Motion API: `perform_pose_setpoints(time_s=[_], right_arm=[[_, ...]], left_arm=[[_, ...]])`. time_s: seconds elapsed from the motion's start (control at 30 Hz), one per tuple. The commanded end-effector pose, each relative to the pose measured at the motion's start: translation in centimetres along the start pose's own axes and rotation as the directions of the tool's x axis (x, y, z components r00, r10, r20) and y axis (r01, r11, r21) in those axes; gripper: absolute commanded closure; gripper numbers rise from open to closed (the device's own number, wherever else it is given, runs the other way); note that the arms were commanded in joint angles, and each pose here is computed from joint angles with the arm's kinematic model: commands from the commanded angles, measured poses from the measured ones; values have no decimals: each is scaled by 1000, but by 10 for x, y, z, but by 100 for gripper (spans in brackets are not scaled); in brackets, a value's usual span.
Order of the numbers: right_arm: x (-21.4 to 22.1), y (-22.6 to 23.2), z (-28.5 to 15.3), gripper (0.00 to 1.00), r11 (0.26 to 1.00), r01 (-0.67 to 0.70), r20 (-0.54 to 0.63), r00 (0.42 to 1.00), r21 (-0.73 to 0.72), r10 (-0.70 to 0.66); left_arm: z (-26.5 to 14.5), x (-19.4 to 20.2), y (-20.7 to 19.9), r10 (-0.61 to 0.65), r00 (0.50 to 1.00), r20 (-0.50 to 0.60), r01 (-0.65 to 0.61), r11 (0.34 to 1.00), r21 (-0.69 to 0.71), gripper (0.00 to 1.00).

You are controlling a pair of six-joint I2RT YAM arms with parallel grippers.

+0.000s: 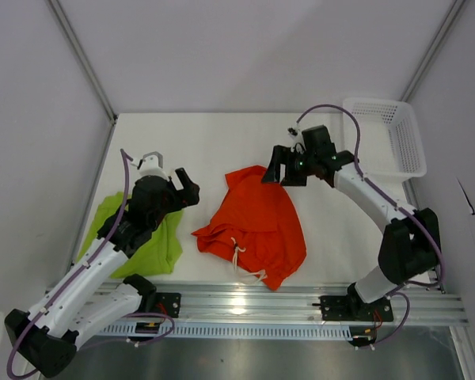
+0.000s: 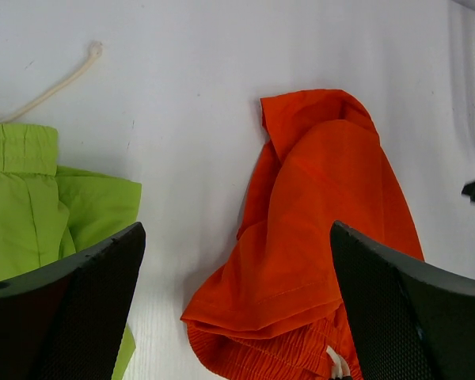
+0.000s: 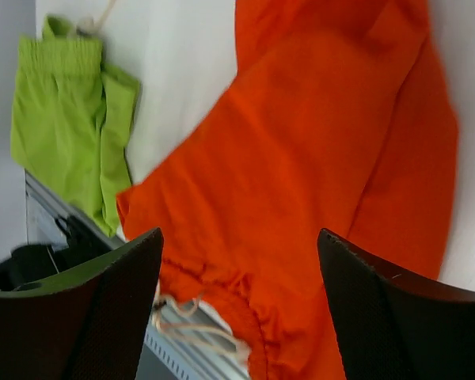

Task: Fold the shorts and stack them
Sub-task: Move the shorts to the center of the board, then flatten the shorts out

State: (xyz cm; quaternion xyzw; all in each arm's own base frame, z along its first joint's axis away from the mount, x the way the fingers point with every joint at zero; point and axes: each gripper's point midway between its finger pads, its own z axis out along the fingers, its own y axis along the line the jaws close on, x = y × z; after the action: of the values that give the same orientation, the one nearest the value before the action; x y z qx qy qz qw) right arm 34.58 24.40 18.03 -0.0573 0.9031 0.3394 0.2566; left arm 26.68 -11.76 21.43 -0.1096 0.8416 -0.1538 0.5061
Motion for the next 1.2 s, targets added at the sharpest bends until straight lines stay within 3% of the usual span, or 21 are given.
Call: perform_pose_setpoints(time_s=[0.0, 0.1, 0.13, 0.3, 0.43, 0.5, 0.53, 0.63, 0.77, 0.87, 0.97, 1.07, 1.1, 1.13, 1.17], right_arm=[[27, 17, -26, 20, 996, 81, 29, 996, -34, -80], [68, 27, -24, 23, 988, 132, -17, 991, -84, -134], [78, 39, -28, 25, 972, 210, -9, 977, -101, -212], [109, 41, -16, 25, 918, 395, -63, 916, -23, -396], [115, 21, 1, 25, 800, 567, -124, 824, 197, -554], [126, 32, 14, 26, 771, 611, -128, 792, 178, -597], [121, 23, 16, 26, 736, 625, -124, 777, 261, -617], [128, 23, 31, 26, 650, 686, -145, 716, 326, -683], [124, 20, 49, 21, 587, 697, -161, 689, 411, -706], [124, 18, 66, 22, 558, 699, -172, 680, 447, -713], [123, 23, 78, 31, 569, 698, -145, 677, 434, -721], [109, 16, 83, 64, 534, 670, -130, 677, 516, -725], [96, 17, 82, 89, 528, 643, -102, 683, 555, -723], [90, 17, 82, 100, 542, 621, -82, 697, 567, -712], [75, 13, 81, 100, 562, 587, -56, 719, 583, -693]], left_arm=[[0, -11, -6, 14, 999, 29, -14, 1000, 15, 1], [2, -6, -8, 21, 1000, 11, -21, 1000, 24, 1], [3, -5, -9, 22, 1000, 9, -22, 999, 30, 1], [4, 3, -6, 28, 999, -15, -27, 999, 27, 1], [4, 6, -6, 22, 999, -36, -21, 999, 34, 1], [5, 6, -3, 16, 999, -40, -15, 1000, 27, 1], [5, 9, -1, 14, 999, -50, -13, 1000, 23, 1], [4, 7, 3, 0, 999, -45, 1, 1000, 20, 1], [3, 7, 6, -1, 999, -42, 2, 1000, 19, 1], [4, 7, 8, 1, 999, -45, 0, 1000, 14, 1], [2, 7, 8, -3, 999, -39, 3, 1000, 18, 1], [2, 9, 11, -10, 999, -36, 11, 1000, 13, 1], [1, 10, 12, -10, 999, -36, 10, 1000, 9, 1], [1, 9, 13, -11, 999, -33, 12, 1000, 10, 1], [1, 9, 13, -13, 999, -33, 13, 1000, 10, 1]])
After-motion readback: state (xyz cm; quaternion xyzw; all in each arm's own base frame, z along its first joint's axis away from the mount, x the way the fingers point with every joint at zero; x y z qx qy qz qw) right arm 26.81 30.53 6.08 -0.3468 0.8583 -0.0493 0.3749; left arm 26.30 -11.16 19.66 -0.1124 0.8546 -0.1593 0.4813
